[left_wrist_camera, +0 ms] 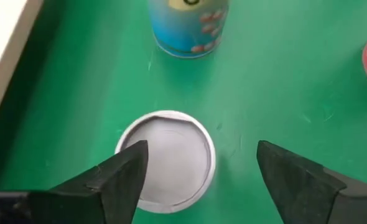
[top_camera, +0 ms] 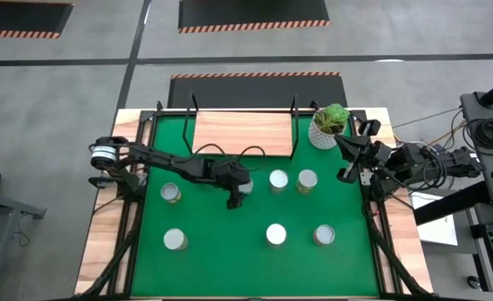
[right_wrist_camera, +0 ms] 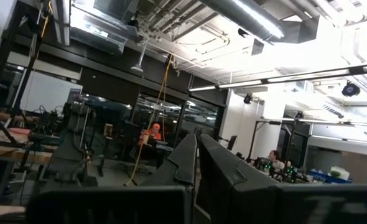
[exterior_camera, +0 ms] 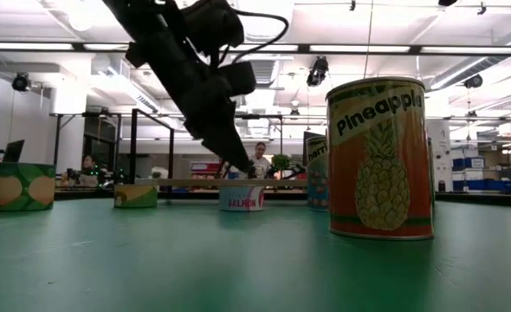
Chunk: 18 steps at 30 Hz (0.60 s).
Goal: Pick and place cans onto a shelf
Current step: Put the canned salmon good on the shelf
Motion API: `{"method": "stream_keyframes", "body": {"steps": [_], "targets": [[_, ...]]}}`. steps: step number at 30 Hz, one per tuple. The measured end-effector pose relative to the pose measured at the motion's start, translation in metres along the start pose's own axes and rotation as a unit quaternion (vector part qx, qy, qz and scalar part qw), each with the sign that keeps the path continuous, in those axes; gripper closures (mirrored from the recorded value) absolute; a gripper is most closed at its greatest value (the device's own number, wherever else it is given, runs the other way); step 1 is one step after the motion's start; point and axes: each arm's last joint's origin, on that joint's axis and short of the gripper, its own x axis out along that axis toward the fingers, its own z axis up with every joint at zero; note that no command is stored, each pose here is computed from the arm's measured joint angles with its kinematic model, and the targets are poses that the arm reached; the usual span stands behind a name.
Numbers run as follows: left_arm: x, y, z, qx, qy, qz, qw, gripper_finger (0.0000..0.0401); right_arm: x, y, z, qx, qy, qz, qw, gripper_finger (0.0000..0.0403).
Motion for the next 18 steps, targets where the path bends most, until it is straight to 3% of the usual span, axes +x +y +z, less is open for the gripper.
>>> {"method": "stream_keyframes", "body": {"steps": [10, 18], "targets": [[0.01, 0.002, -0.005, -0.001, -0.003, 0.026, 1.0, 0.0053, 0.0, 0.0, 0.0, 0.0, 0.0, 0.0, 1.0, 0.0392], [0.019, 0.004, -0.009, 0.002, 0.007, 0.039, 0.999, 0.0044, 0.0, 0.0, 0.0, 0.0, 0.0, 0.0, 1.0, 0.0392]]}}
